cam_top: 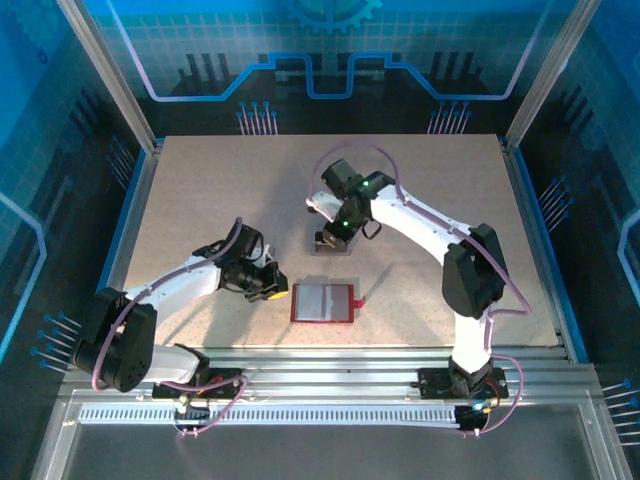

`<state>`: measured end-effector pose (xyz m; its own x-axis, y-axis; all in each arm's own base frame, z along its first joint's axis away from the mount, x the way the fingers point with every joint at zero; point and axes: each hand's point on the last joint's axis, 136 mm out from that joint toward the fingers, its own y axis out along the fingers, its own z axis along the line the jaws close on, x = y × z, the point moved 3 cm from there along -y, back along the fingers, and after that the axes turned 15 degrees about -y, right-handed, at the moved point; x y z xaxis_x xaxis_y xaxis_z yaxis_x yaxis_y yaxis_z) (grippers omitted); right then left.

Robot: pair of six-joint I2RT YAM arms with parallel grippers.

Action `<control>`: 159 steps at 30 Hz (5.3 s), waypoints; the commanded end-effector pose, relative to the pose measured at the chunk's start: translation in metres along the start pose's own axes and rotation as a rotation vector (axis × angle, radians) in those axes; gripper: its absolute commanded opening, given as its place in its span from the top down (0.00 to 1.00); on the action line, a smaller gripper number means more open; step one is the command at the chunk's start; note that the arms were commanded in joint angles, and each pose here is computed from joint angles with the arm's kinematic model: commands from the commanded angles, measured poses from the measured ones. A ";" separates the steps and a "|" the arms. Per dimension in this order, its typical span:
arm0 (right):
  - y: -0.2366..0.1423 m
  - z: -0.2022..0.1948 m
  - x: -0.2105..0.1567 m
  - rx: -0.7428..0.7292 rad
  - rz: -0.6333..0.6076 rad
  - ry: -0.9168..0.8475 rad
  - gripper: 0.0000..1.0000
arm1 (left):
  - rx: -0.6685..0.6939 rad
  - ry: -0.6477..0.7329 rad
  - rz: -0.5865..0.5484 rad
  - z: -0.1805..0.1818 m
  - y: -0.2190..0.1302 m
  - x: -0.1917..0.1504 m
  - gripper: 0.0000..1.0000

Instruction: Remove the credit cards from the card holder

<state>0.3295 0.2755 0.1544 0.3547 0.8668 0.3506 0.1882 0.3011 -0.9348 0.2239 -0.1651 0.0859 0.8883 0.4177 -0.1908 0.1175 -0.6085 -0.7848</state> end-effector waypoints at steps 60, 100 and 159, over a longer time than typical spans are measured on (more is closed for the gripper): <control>0.097 0.151 -0.015 0.500 -0.047 0.876 0.91 | -0.039 -0.074 0.161 0.013 0.037 -0.007 0.98; 0.092 0.144 -0.045 0.320 0.092 0.837 0.89 | 0.030 -0.076 0.195 0.027 0.051 -0.007 0.99; 0.049 0.129 -0.049 0.049 0.191 0.752 0.51 | -0.031 -0.096 0.247 0.015 0.057 -0.012 1.00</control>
<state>0.2074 0.3012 0.0757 0.9141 0.3919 0.1036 0.0128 0.2276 -0.9737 0.2233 -0.1987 0.0430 0.8581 0.3114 -0.4083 -0.0421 -0.7498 -0.6604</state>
